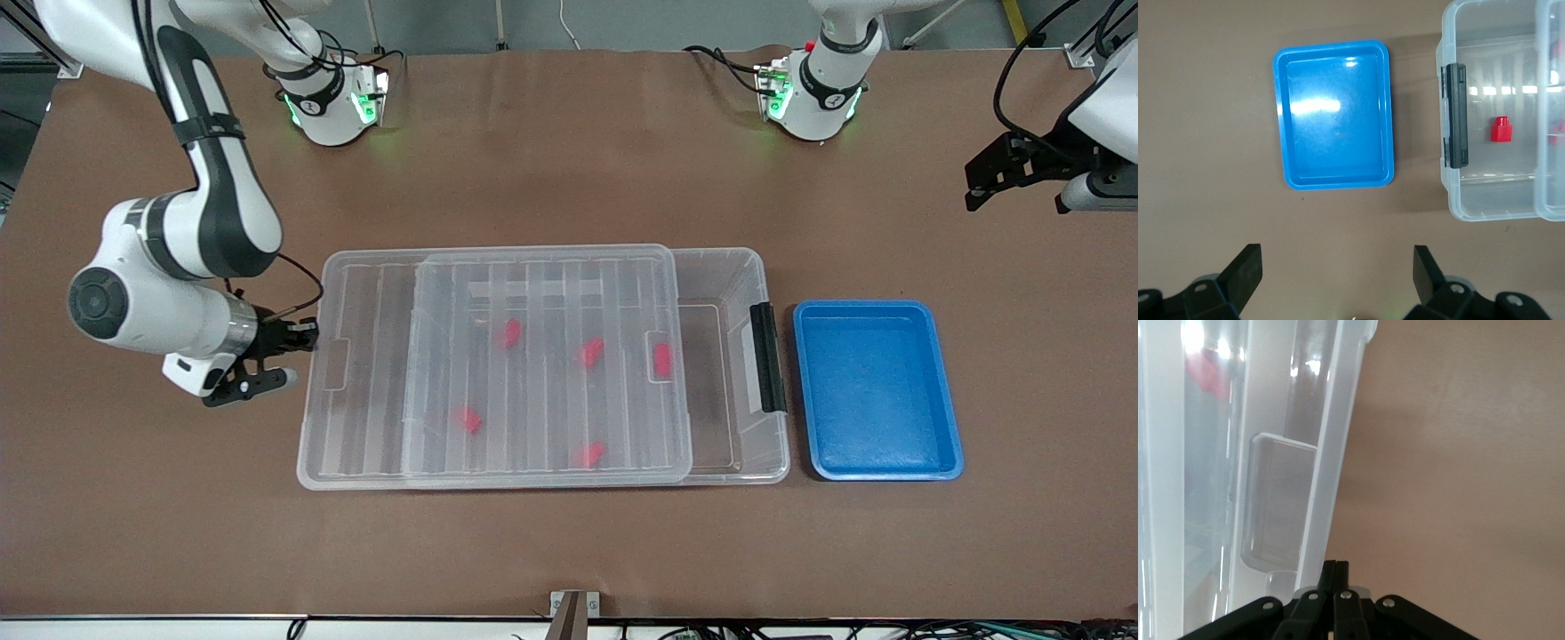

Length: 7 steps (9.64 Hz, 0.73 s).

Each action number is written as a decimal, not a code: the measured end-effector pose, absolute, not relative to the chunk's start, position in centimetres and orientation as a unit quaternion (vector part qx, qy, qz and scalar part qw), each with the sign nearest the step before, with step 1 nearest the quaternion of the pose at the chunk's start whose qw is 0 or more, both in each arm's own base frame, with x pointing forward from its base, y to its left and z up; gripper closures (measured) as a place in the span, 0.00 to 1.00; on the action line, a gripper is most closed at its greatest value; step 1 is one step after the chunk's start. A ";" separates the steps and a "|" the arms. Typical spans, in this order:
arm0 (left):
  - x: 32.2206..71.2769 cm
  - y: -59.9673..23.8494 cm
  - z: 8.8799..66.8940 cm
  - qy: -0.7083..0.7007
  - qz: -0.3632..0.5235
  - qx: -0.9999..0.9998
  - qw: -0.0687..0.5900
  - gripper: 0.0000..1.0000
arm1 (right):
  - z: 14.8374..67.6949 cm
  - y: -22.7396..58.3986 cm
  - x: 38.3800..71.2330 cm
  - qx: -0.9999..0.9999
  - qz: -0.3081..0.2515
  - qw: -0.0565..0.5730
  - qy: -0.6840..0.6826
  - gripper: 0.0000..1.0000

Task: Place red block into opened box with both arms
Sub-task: 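Push the lid back over the box opening with the right gripper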

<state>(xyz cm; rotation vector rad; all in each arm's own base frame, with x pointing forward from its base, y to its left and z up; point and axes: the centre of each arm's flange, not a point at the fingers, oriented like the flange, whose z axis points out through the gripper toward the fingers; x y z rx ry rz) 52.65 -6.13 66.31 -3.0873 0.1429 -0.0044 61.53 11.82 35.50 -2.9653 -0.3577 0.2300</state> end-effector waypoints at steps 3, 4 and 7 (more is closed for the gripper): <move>52.5 -6.4 66.1 0.049 0.005 -0.999 0.024 0.00 | 35.1 17.4 60.7 -0.988 0.068 0.066 -0.120 0.99; 52.5 -6.4 66.0 0.049 0.006 -0.999 0.024 0.00 | 34.7 18.6 60.5 -0.989 0.069 0.064 -0.118 0.99; 52.9 -6.3 65.3 0.048 0.013 -0.999 0.023 0.00 | 34.5 19.8 60.5 -0.989 0.067 0.061 -0.117 0.99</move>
